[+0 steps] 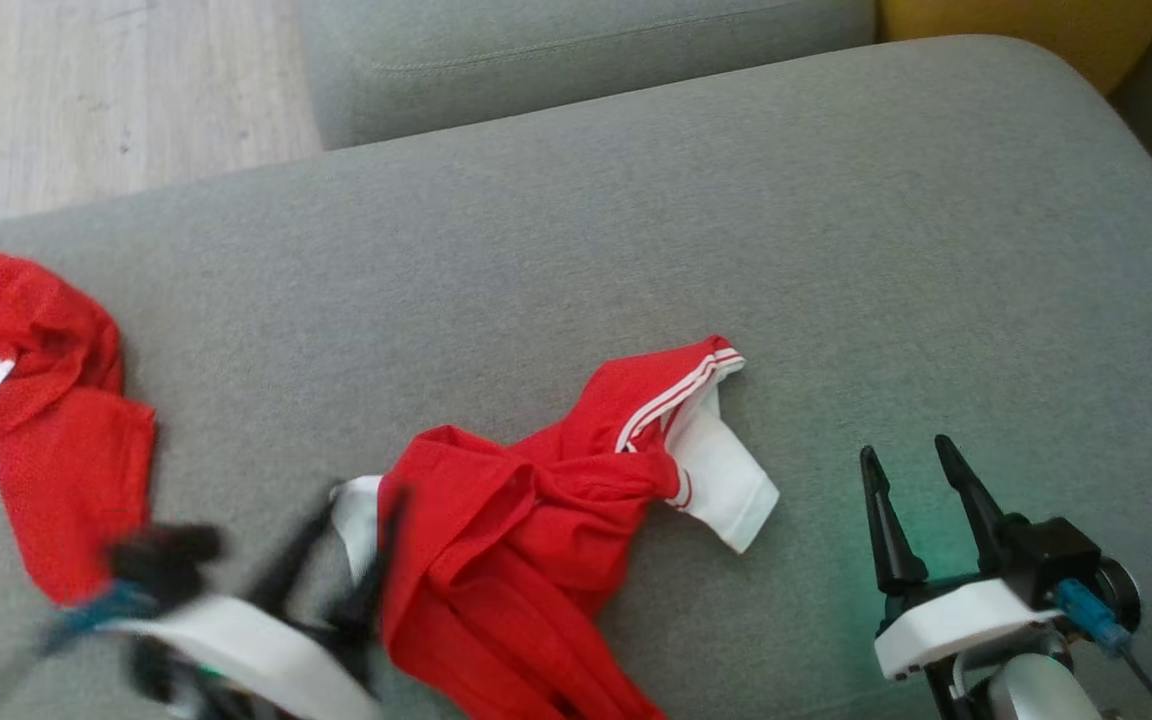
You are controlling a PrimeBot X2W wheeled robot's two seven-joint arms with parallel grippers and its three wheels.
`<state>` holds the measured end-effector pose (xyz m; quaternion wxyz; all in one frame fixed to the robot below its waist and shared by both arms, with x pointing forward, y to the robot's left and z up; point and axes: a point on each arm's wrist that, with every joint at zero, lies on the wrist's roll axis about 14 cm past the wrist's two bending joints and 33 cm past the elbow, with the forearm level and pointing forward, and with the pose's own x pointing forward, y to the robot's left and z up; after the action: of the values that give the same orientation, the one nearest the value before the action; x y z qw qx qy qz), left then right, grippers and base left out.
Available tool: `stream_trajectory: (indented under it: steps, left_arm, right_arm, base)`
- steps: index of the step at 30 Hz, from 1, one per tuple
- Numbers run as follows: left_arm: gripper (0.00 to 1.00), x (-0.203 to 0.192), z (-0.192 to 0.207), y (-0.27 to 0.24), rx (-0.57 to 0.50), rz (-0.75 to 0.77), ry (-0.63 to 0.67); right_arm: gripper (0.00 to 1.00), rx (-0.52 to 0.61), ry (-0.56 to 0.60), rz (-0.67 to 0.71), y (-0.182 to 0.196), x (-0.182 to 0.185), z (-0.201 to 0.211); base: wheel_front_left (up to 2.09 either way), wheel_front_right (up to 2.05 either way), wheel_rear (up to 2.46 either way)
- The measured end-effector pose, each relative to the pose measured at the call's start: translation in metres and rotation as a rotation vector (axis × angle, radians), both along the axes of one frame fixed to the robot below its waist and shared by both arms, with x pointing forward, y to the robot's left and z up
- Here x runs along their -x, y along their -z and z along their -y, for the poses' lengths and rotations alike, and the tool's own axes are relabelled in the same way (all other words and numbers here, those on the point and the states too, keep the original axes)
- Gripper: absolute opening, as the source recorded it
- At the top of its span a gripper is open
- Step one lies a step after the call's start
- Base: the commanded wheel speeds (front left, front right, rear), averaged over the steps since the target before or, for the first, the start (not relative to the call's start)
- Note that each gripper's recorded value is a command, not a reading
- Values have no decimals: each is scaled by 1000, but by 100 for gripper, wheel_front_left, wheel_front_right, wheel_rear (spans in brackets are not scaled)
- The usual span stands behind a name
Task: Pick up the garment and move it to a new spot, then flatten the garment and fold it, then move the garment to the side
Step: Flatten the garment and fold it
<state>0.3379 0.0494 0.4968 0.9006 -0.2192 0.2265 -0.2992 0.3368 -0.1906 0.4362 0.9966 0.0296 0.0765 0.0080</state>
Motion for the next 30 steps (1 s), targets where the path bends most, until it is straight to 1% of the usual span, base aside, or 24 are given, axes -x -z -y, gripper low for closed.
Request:
stream_trajectory:
  steps: [2,4,5,8,11,13,17,25,29,30]
  left_arm:
    - [100,12,18,13,-16,-22,34]
    - [100,21,33,30,-72,-29,71]
    - [100,19,38,35,-100,-17,76]
    - [100,5,54,29,-130,61,83]
    - [100,-3,72,23,-176,139,147]
    - [100,-3,78,27,-213,155,187]
    - [100,-4,79,37,-250,149,199]
    - [100,-18,63,63,-397,132,187]
    - [100,-16,58,73,-433,110,198]
    - [41,-17,55,74,-440,108,190]
  right_arm:
    - [100,0,-14,-8,2,-2,-4]
    - [100,-1,-28,-17,5,-5,-8]
    - [100,0,-35,-22,7,-6,-10]
    - [100,6,-50,-28,9,-8,-14]
    - [100,6,-54,-33,11,-9,-15]
    - [100,6,-55,-34,11,-8,-16]
    - [100,7,-49,-36,11,-7,-14]
    - [100,7,-38,-44,13,-4,-11]
    - [100,7,-36,-45,13,-4,-10]
    - [100,7,-36,-45,14,-4,-10]
  base:
    - [0,0,0]
    - [0,0,0]
    - [0,0,0]
    - [0,0,0]
    - [0,0,0]
    - [0,0,0]
    - [0,0,0]
    - [0,0,0]
    - [0,0,0]
    - [0,0,0]
